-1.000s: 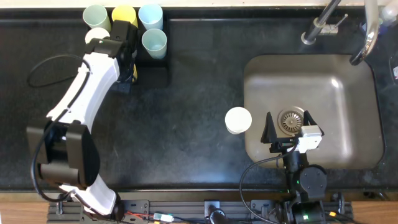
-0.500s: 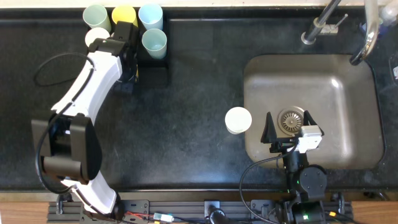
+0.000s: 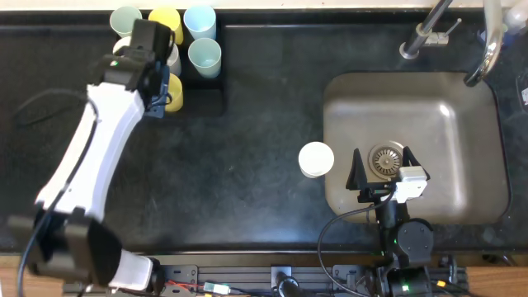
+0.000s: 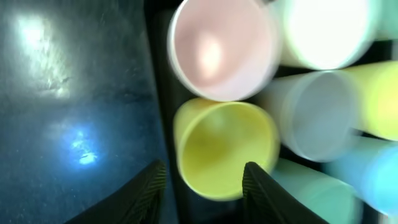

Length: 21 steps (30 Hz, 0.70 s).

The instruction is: Store Cups

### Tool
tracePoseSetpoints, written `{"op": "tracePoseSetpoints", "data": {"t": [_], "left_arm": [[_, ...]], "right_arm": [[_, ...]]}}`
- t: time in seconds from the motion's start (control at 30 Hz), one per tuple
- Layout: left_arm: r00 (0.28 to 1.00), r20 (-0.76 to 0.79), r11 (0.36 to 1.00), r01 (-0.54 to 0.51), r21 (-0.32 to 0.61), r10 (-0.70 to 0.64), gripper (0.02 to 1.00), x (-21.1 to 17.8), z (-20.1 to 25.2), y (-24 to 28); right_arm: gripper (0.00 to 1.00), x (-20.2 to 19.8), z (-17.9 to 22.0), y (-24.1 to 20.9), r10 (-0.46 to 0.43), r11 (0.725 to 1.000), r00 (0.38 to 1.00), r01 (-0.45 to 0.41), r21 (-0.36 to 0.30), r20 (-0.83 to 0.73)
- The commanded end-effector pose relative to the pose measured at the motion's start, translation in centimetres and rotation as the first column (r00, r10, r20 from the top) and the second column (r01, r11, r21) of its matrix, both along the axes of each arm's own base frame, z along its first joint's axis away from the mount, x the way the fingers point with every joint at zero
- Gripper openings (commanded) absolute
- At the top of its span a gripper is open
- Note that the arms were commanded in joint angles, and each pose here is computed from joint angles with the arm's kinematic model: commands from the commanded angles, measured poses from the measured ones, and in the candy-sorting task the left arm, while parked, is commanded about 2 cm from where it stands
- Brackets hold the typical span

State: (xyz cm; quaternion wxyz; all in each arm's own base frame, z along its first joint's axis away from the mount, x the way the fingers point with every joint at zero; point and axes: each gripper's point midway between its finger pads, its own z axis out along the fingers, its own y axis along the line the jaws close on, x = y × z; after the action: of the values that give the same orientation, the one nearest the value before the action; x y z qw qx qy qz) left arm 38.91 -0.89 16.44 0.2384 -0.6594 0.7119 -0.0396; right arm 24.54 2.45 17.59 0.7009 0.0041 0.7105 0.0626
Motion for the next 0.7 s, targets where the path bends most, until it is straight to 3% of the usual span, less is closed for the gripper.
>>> {"op": "tracePoseSetpoints", "data": {"t": [0.03, 0.1, 0.17, 0.23, 0.3, 0.37, 0.47, 0.53, 0.7], "left_arm": [[0.939, 0.195, 0.939, 0.231, 0.254, -0.284, 0.465, 0.9, 8.7, 1.2], [0.834, 0.251, 0.834, 0.368, 0.411, -0.492, 0.509, 2.2, 12.4, 0.4], [0.681, 0.279, 0.688, 0.45, 0.569, -0.676, 0.625, 2.5, 16.0, -1.1], [0.55, 0.283, 0.565, 0.451, 0.691, -0.786, 0.748, 1.7, 18.6, -2.2], [0.469, 0.287, 0.493, 0.408, 0.768, -0.835, 0.816, 0.5, 20.0, -2.7], [0.413, 0.297, 0.451, 0.349, 0.822, -0.861, 0.849, -1.0, 20.8, -2.8], [0.324, 0.312, 0.394, 0.228, 0.89, -0.893, 0.982, -4.2, 21.4, -2.9], [0.257, 0.312, 0.357, 0.154, 0.921, -0.915, 1.0, -6.7, 20.9, -3.0], [0.254, 0.32, 0.359, 0.121, 0.926, -0.913, 1.0, -9.5, 17.8, -2.2]], "right_arm": [[0.998, 0.0, -0.3, -0.1, -0.002, 1.0, 1.0, 0.002, -0.003, 0.001], [0.996, 0.0, -0.3, -0.1, -0.002, 1.0, 1.0, 0.002, -0.003, 0.001], [0.996, 0.0, -0.3, -0.1, -0.002, 1.0, 1.0, 0.002, -0.003, 0.001], [0.998, 0.0, -0.3, -0.1, -0.002, 1.0, 1.0, 0.002, -0.003, 0.001], [0.996, 0.0, -0.3, -0.1, -0.002, 1.0, 1.0, 0.002, -0.003, 0.001], [0.996, 0.0, -0.3, -0.1, -0.002, 1.0, 1.0, 0.002, -0.003, 0.001], [0.996, 0.0, -0.3, -0.1, -0.002, 1.0, 1.0, 0.002, -0.003, 0.001], [0.998, 0.0, -0.3, -0.1, -0.002, 1.0, 1.0, 0.002, -0.003, 0.001], [0.998, 0.0, -0.3, -0.1, -0.002, 1.0, 1.0, 0.002, -0.003, 0.001]]}}
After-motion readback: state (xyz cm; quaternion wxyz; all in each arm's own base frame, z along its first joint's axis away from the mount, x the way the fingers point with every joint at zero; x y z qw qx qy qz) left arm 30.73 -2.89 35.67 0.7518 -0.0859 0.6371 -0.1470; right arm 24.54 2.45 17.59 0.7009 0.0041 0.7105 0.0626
